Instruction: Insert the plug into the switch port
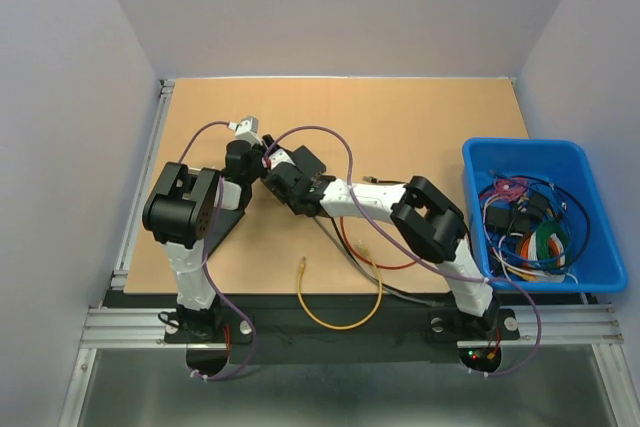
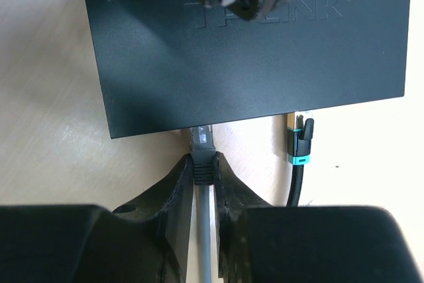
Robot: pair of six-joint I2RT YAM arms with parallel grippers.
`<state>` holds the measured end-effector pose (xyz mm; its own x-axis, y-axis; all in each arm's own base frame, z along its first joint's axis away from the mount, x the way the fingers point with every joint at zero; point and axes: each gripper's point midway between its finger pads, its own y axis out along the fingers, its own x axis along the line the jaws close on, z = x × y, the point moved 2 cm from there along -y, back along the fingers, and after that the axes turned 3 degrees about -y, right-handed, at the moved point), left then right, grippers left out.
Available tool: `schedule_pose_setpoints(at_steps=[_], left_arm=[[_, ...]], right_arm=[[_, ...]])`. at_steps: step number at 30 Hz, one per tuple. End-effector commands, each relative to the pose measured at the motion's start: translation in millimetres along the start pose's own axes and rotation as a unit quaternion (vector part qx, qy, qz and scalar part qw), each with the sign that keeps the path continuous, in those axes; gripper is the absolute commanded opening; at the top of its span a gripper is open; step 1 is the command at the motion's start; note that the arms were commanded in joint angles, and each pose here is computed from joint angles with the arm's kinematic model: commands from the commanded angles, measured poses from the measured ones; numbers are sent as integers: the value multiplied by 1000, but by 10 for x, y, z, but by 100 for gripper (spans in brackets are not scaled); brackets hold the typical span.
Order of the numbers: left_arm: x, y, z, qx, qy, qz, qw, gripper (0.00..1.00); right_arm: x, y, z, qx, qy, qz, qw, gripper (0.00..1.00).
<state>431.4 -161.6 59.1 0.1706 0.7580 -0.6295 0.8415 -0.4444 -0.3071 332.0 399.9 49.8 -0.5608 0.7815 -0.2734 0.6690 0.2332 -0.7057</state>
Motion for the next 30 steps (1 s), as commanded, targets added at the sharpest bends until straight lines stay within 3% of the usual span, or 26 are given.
schedule_pose_setpoints(at_steps=[1, 12, 25, 30], left_arm=[[-55, -163, 406, 81, -23, 15, 996, 55], [-116, -157, 451, 89, -15, 27, 996, 53], [-188, -149, 505, 97, -6, 42, 994, 53], [-201, -156, 542, 105, -11, 50, 993, 53]], right_arm=[[-308, -72, -568, -109, 75, 37, 991, 0], [-561, -121, -815, -144, 66, 40, 987, 0], [-603, -214, -1414, -203, 37, 14, 978, 0], [-577, -44, -1381, -195, 42, 8, 980, 0]])
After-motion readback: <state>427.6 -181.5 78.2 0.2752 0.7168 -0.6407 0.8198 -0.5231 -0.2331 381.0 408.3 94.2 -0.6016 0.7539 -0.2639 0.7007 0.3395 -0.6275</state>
